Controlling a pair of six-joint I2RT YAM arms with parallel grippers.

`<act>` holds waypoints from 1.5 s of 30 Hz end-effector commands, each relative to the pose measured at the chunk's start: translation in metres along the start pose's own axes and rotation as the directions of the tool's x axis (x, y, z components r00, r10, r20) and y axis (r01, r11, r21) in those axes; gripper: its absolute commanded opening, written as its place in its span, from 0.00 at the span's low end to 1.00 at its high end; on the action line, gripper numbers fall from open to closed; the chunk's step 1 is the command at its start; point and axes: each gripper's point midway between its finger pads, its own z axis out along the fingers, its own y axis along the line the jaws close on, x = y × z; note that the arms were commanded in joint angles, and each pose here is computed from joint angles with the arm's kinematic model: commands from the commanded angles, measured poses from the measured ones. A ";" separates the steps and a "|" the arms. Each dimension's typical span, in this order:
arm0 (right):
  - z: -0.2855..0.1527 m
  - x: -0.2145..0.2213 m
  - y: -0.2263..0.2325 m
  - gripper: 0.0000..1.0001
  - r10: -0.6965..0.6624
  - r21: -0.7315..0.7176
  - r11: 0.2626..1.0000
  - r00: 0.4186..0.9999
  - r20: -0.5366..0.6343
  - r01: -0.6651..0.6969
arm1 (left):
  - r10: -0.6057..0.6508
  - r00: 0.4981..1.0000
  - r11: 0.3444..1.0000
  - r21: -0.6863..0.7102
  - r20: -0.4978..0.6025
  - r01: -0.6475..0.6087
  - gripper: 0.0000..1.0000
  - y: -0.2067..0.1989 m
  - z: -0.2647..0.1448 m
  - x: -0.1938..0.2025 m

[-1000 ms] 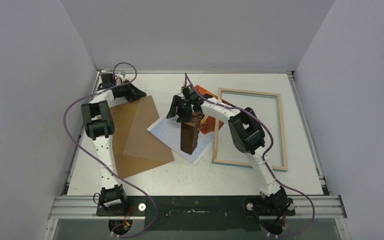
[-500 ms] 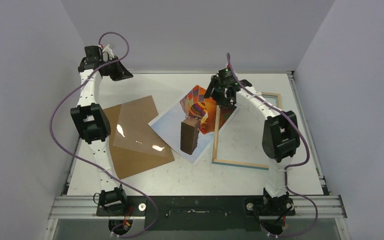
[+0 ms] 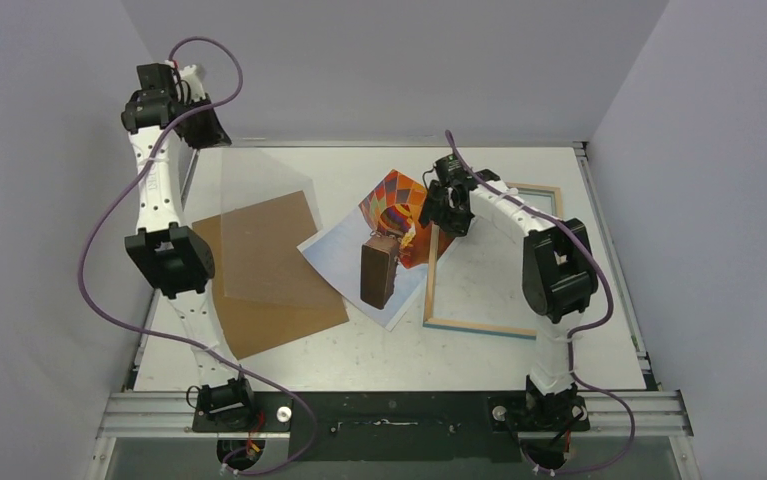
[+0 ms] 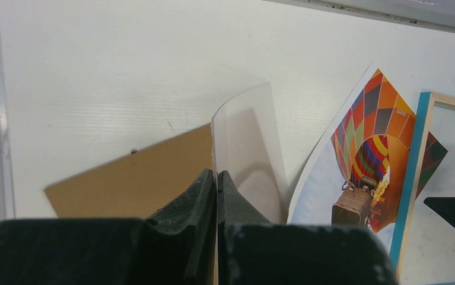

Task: Put the photo into the frame

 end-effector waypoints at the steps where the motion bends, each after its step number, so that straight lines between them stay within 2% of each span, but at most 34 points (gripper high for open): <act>1: 0.011 0.007 -0.006 0.60 -0.057 0.045 0.997 0.998 -0.025 0.058 | 0.116 0.967 0.993 -0.063 0.226 -0.104 0.00 -0.024 -0.090 -0.053; 5: 0.023 0.016 -0.006 0.57 -0.075 0.056 0.995 0.995 -0.060 0.078 | 0.144 0.933 0.989 -0.086 0.330 -0.122 0.00 -0.036 -0.125 -0.073; 9: 0.029 0.022 0.000 0.54 -0.100 0.055 0.993 0.992 -0.074 0.104 | 0.154 0.912 0.988 -0.081 0.380 -0.133 0.00 -0.047 -0.148 -0.080; 15: 0.034 0.033 0.007 0.40 -0.134 0.068 0.988 0.986 -0.100 0.141 | 0.188 0.888 0.981 -0.129 0.419 -0.147 0.00 -0.050 -0.174 -0.084; 18: 0.032 0.034 0.006 0.30 -0.165 0.120 0.978 0.983 -0.077 0.173 | 0.211 0.874 0.975 -0.163 0.438 -0.154 0.00 -0.049 -0.188 -0.086; 23: 0.030 0.042 0.022 0.22 -0.194 0.100 0.975 0.979 -0.066 0.200 | 0.249 0.853 0.960 -0.235 0.459 -0.154 0.00 -0.045 -0.210 -0.088; 32: 0.034 0.054 0.055 0.19 -0.206 0.017 0.978 0.976 -0.069 0.207 | 0.260 0.834 0.954 -0.265 0.487 -0.142 0.00 -0.047 -0.232 -0.087; 36: 0.034 0.050 0.057 0.19 -0.211 0.012 0.977 0.976 -0.058 0.212 | 0.233 0.834 0.966 -0.214 0.499 -0.142 0.00 -0.057 -0.233 -0.084; 38: 0.035 0.051 0.059 0.26 -0.217 0.004 0.976 0.974 -0.061 0.218 | 0.210 0.834 0.976 -0.153 0.509 -0.153 0.00 -0.069 -0.231 -0.084; 41: 0.029 0.044 0.060 0.48 -0.212 -0.004 0.977 0.976 -0.049 0.212 | 0.176 0.836 0.983 -0.051 0.520 -0.175 0.00 -0.090 -0.229 -0.083; 43: 0.021 0.031 0.060 0.57 -0.195 -0.019 0.981 0.981 -0.019 0.195 | 0.164 0.837 0.980 0.010 0.521 -0.198 0.00 -0.105 -0.228 -0.081; 45: 0.007 0.018 0.071 0.64 -0.180 -0.105 0.978 0.984 -0.001 0.179 | 0.157 0.837 0.976 0.047 0.525 -0.213 0.00 -0.117 -0.229 -0.080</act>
